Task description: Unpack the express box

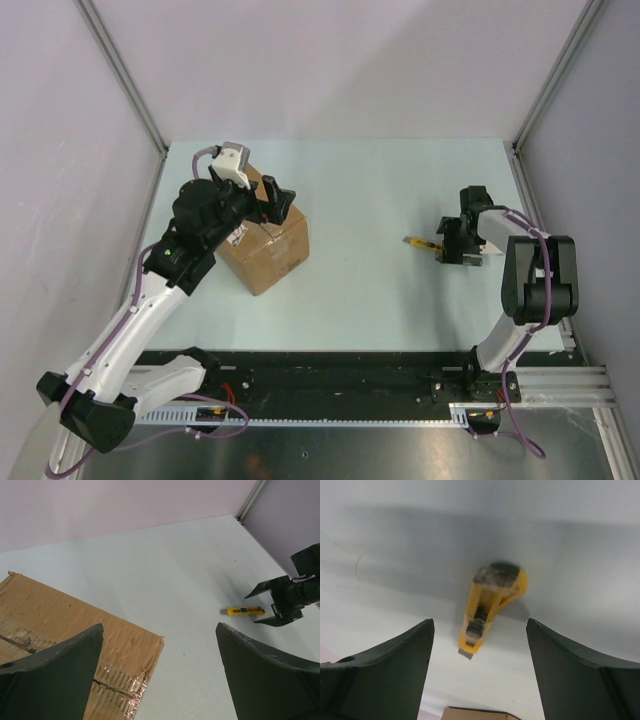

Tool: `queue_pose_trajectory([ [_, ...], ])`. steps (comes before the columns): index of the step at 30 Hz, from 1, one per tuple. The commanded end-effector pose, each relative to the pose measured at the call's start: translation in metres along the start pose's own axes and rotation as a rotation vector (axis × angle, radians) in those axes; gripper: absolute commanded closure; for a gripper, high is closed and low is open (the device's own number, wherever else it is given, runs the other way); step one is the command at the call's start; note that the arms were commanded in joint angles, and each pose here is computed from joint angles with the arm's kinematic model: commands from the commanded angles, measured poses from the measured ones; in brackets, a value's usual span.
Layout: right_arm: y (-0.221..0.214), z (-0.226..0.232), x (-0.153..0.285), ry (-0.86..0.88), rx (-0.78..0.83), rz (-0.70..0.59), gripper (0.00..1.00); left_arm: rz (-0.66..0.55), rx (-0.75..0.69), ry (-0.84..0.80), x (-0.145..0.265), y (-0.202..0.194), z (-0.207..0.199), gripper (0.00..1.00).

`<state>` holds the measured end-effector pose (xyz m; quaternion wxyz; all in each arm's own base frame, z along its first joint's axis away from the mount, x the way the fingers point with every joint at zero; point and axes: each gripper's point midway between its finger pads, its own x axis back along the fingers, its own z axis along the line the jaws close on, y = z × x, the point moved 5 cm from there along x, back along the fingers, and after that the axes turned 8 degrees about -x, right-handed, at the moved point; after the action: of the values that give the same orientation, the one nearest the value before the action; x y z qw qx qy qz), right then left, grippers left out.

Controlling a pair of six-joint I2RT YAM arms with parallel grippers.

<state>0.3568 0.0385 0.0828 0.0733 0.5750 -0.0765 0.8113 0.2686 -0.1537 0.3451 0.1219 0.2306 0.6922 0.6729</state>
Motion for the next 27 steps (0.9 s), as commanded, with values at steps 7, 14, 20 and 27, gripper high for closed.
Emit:
queue_pose_trajectory([
  [7,0.013,0.004,-0.015,-0.062,-0.104,0.030,0.34,-0.046,-0.033,0.049,-0.002,0.016,0.006,0.00],
  [14,0.021,-0.005,-0.024,-0.141,-0.138,0.086,0.47,-0.045,-0.030,0.054,-0.002,0.015,0.006,0.00],
  [20,0.023,-0.014,-0.028,-0.195,-0.149,0.095,0.63,-0.044,-0.022,0.067,0.000,0.014,0.008,0.00],
  [27,0.024,-0.013,-0.026,-0.187,-0.131,0.093,0.85,-0.043,-0.005,0.067,0.002,0.011,0.007,0.00],
])
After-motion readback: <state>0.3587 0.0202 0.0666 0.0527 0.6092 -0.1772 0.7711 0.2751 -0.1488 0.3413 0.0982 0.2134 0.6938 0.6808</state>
